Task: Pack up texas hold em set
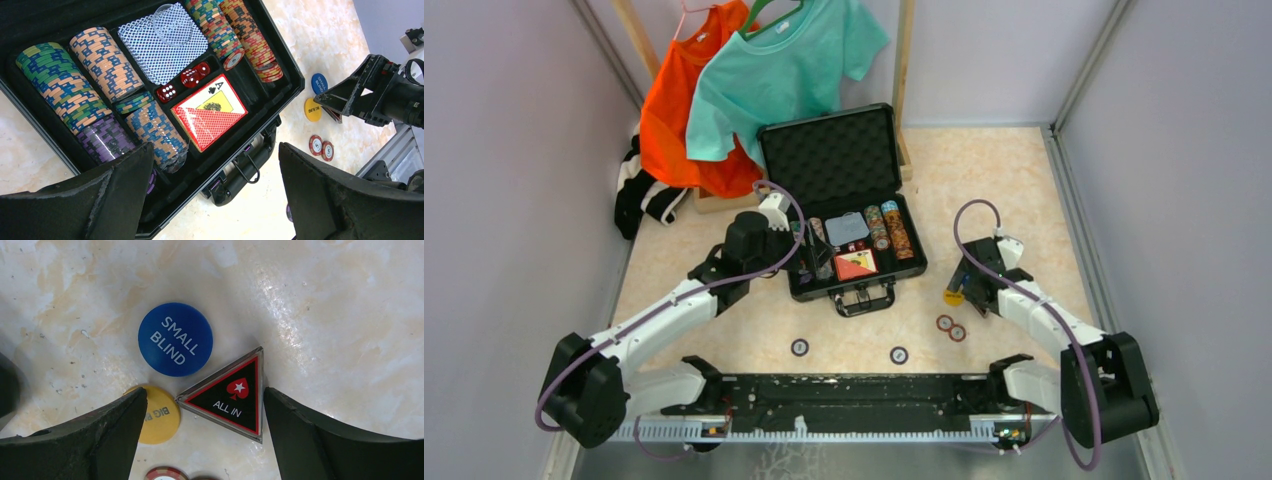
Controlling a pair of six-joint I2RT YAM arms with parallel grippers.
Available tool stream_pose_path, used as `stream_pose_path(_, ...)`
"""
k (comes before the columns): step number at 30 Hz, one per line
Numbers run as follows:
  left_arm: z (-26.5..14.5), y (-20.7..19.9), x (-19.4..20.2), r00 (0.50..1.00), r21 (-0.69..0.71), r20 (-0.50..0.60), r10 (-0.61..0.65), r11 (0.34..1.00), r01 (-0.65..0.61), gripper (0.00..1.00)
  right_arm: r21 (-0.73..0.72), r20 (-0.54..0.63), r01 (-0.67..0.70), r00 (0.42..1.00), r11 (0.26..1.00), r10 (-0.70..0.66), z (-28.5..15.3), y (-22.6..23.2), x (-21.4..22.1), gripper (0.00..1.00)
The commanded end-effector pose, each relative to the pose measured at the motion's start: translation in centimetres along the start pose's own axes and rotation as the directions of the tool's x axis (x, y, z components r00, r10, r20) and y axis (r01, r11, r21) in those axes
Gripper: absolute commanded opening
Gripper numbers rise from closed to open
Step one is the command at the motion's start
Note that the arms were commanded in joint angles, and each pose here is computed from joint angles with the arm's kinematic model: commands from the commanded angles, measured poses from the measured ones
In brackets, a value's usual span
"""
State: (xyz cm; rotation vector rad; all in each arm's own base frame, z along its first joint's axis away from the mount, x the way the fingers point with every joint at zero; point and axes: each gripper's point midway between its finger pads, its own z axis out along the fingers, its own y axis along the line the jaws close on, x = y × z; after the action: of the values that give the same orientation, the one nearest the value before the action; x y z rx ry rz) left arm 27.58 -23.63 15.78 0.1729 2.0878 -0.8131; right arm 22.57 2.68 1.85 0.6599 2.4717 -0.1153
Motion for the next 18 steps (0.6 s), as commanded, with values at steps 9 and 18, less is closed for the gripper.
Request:
stream_pose_path(9, 0.09, -0.66, -0.3, 1.0, 0.033, 0.017, 0.014, 0.999, -0.014, 0.99, -0.055, -0.031, 0.052, 0.998, 0.997, -0.054, -1.07, 0.54, 0.88, 0.85)
stream_pose_path(18, 0.08, -0.76, -0.25, 1.0, 0.039, 0.015, 0.012, 0.999, -0.012, 0.99, -0.05, -0.02, 0.069, 0.997, 0.996, -0.07, -1.21, 0.24, 1.02, 0.74)
